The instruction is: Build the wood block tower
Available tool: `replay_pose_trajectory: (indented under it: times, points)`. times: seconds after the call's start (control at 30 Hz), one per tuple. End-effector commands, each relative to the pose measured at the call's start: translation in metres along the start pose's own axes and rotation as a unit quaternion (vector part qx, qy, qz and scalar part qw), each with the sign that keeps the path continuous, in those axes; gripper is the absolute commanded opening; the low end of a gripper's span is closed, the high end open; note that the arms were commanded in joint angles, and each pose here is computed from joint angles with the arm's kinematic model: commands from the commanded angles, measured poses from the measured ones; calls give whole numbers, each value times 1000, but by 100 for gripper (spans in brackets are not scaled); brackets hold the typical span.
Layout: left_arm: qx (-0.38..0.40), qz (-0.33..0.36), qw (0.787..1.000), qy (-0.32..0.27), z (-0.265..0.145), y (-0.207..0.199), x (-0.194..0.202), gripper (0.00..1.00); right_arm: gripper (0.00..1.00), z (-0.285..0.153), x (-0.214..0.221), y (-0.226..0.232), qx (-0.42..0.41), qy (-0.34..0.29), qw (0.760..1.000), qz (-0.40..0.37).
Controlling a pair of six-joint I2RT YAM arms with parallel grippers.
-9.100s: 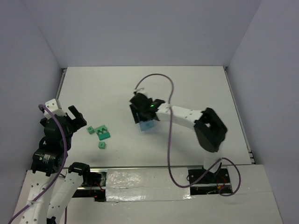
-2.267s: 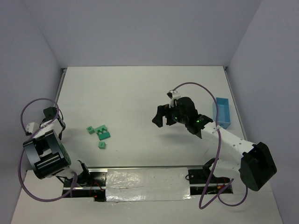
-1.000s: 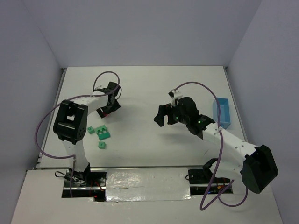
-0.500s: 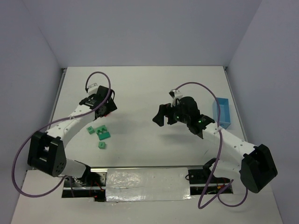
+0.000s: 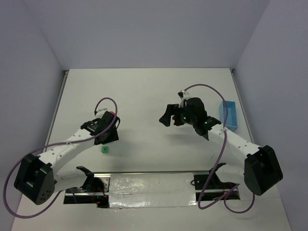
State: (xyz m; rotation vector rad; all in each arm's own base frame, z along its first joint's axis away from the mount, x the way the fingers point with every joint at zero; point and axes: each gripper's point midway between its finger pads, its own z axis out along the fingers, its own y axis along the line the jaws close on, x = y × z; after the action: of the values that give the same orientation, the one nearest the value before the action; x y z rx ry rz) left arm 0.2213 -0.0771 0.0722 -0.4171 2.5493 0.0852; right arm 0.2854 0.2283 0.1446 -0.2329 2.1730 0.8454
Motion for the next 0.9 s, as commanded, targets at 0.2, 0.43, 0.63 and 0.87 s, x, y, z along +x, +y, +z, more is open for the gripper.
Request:
replay_pose_trajectory:
  times: [0.2, 0.43, 0.63, 0.87]
  points:
    - [-48, -42, 997, 37, 13, 20, 33, 75, 99, -7, -11, 3, -4, -26, 1000, -12]
    - [-45, -46, 996, 59, 24, 22, 52, 71, 99, -6, -10, 4, -8, -23, 1000, -15]
    - [-43, -49, 996, 53, 24, 23, 52, 53, 100, -6, -10, 5, -7, -23, 1000, -17]
    - [7, -37, 998, 56, 13, 2, 49, 21, 100, -9, -12, -1, 11, -28, 999, -16]
